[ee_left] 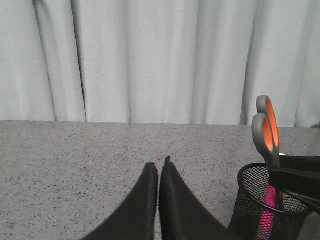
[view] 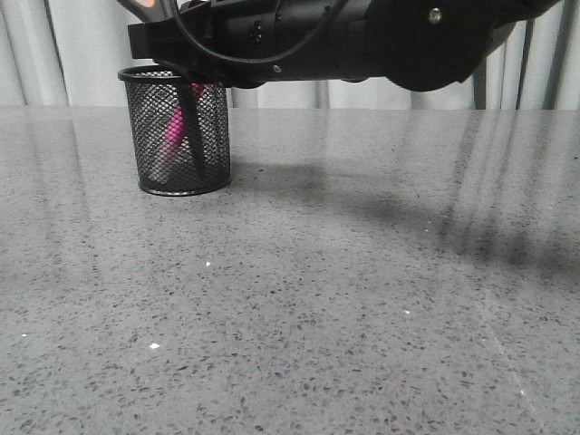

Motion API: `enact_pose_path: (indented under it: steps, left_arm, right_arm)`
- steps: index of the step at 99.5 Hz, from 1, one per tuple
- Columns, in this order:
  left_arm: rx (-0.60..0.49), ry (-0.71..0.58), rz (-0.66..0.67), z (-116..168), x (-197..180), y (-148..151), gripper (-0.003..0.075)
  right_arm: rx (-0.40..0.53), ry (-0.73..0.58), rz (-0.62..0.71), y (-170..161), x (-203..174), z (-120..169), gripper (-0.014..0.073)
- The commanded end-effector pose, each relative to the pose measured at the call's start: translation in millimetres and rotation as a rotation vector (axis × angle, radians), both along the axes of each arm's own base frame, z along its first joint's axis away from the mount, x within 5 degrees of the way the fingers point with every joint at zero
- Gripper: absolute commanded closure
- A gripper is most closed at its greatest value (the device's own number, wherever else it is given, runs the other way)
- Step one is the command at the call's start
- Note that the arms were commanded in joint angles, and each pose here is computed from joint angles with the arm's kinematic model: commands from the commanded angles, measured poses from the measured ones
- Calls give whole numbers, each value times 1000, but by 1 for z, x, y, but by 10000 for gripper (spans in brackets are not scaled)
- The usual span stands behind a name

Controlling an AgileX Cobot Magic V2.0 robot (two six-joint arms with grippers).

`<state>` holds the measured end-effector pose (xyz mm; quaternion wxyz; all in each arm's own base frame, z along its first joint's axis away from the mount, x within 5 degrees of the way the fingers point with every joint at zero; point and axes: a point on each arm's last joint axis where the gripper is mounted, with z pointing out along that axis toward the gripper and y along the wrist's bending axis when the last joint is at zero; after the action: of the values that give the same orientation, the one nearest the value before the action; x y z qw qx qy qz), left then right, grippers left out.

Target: Put pen and scissors into bin

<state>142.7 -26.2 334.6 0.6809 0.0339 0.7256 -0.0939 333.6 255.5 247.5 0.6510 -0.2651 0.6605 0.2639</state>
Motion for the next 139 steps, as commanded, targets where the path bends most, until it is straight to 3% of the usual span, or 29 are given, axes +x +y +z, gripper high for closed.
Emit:
enact_pose_path:
  steps: [1, 20, 40, 56, 68, 71, 72, 74, 95, 109, 139]
  left_arm:
    - [-22, -85, 38, 15, 0, 4, 742]
    - [-22, -85, 38, 15, 0, 4, 742]
    - [-21, -85, 38, 15, 0, 4, 742]
    - [-21, -85, 38, 15, 0, 4, 742]
    - [-17, -86, 38, 15, 0, 4, 742]
    - [-6, -88, 37, 15, 0, 4, 742]
    - [26, -95, 36, 15, -1, 4, 742]
    - [29, -95, 35, 15, -1, 4, 742]
    - [64, -102, 33, 15, -1, 3, 742]
    - [56, -105, 36, 12, -4, 4, 742]
    - [27, -186, 54, -16, -46, 13, 742]
  right_arm:
    - [101, -121, 17, -2, -5, 36, 543]
    - [109, -130, 20, -2, -5, 37, 247]
    - [140, -168, 21, -6, -8, 49, 227]
    - [170, -215, -7, -25, -15, 69, 274]
    - [187, -255, -58, -53, -23, 90, 382]
    - [187, -262, -75, -62, -26, 93, 430]
    - [186, -291, -148, -99, -45, 113, 638]
    - [184, -294, -162, -106, -49, 116, 671]
    - [197, -314, -339, -168, -91, 131, 661]
    - [195, -356, -457, -207, -131, 124, 661]
    - [152, -342, -635, -244, -216, 47, 662]
